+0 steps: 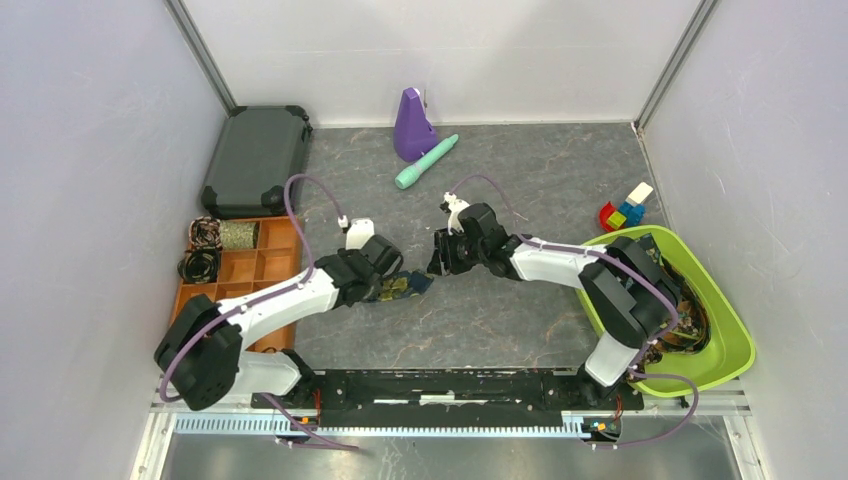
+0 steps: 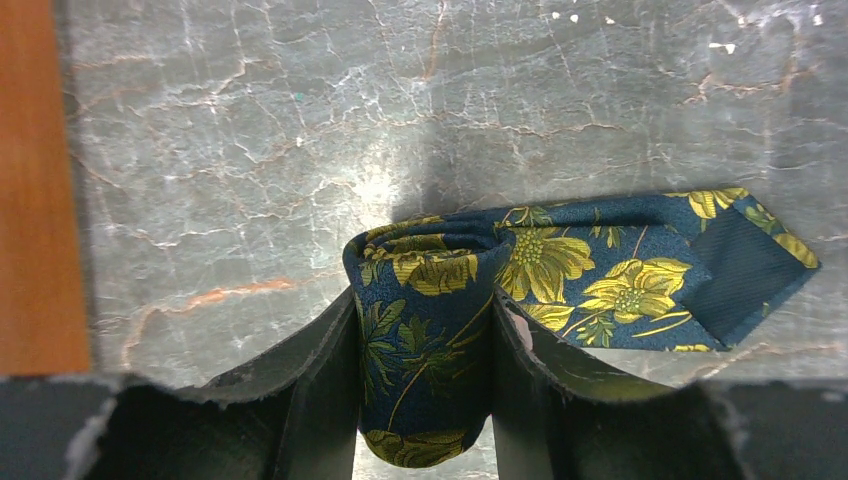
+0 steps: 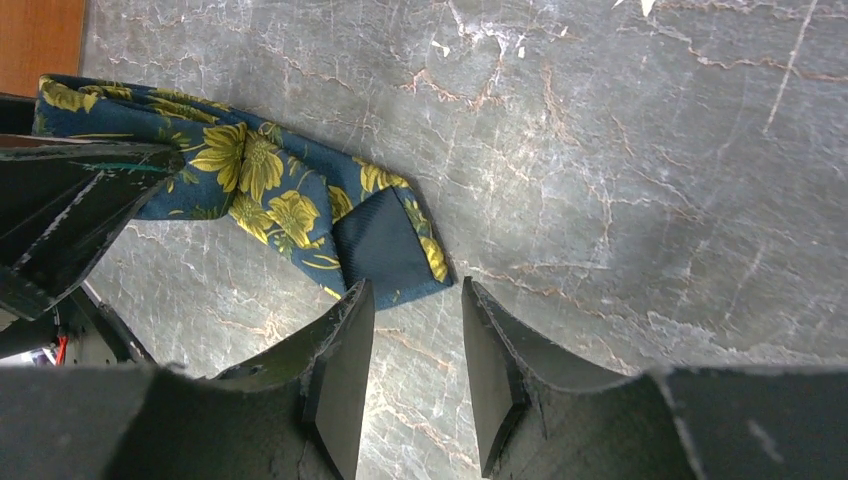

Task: Roll the ties
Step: Roll the tie at the center of the board.

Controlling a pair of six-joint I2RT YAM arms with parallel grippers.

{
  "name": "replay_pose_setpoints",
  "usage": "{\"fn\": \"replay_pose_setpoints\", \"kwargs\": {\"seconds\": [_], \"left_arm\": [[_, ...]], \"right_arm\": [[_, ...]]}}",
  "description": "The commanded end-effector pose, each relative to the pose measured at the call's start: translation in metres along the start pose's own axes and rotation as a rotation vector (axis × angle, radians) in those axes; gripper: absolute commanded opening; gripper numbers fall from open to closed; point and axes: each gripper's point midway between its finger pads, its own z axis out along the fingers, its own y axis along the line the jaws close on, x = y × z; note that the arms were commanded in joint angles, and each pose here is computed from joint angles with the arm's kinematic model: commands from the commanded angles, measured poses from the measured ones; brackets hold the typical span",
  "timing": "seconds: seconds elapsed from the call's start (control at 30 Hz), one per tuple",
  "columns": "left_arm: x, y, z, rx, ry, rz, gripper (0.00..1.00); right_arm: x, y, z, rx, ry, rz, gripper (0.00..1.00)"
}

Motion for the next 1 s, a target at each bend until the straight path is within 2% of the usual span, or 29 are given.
{"fn": "replay_pose_setpoints", "kwargs": {"seconds": [0.0, 0.57, 0.97], "left_arm": [[-0.003, 0.023, -0.003, -0.174, -0.006, 0.142, 0.39], [0.004, -0.006, 0.004, -0.338, 0.033, 0.407, 0.41], [0.029, -0.044, 0.016, -0.324, 0.081, 0.524, 0.44]], "right_arm": [[-0.009, -0.006, -0.016, 0.041, -0.049, -0.012, 0.44], [-0.003, -0.072, -0.063, 0.240, -0.171, 0.146, 0.46], [-0.005, -0.082, -0.081, 0.254, -0.214, 0.168, 0.45]]}}
